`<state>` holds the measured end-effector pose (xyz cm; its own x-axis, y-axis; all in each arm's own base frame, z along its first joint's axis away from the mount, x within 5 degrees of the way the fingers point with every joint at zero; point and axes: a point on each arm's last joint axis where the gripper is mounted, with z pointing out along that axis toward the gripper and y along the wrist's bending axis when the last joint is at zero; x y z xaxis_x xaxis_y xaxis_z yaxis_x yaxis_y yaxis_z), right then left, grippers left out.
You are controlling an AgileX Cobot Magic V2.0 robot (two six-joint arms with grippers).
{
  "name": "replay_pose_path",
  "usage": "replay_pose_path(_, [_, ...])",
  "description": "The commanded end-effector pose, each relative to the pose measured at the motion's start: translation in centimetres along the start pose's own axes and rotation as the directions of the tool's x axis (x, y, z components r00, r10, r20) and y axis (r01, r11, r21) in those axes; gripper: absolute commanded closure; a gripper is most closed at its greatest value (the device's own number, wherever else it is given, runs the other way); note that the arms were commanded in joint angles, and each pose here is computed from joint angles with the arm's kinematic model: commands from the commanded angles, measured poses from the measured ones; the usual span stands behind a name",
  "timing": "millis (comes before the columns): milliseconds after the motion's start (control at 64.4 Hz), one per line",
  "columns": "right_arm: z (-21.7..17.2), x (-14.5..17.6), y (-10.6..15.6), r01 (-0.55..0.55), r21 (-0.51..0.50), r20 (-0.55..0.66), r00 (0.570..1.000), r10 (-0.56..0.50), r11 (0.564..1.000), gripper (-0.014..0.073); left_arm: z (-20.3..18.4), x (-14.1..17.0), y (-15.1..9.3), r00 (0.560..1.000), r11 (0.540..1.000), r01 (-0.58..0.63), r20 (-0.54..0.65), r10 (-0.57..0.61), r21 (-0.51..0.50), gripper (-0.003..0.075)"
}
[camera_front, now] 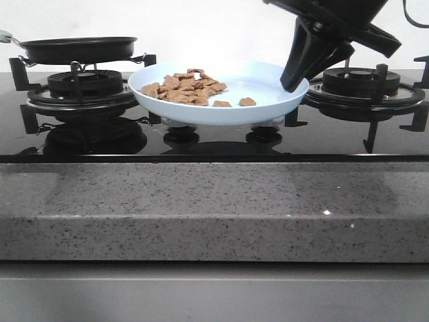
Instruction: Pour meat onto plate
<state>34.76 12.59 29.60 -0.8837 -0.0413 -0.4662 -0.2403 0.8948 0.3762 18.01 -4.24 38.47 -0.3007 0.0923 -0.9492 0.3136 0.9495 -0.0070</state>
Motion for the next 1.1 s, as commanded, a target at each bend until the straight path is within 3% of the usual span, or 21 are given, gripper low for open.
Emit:
replay_pose_path(0, [-2.0, -0.8, 0.9, 0.027, -0.017, 0.084, 0.996, -0.025, 1.0, 0.0654, -2.1, -0.2, 0.0, 0.987, 0.999, -0.011, 0.16, 0.019, -0.052, 0.0741])
replay_pose_path(342, [-2.0, -0.8, 0.9, 0.027, -0.017, 0.084, 0.996, -0.025, 1.0, 0.0654, -5.9, 4.9, -0.5, 0.97, 0.993, -0.061, 0.228, 0.083, -0.099, 0.0741])
replay_pose_path(1087, [-2.0, -0.8, 0.9, 0.027, -0.017, 0.084, 0.996, -0.025, 1.0, 0.0654, -6.6, 5.3, -0.7, 0.965, 0.995, -0.038, 0.256, 0.061, -0.091, 0.0741])
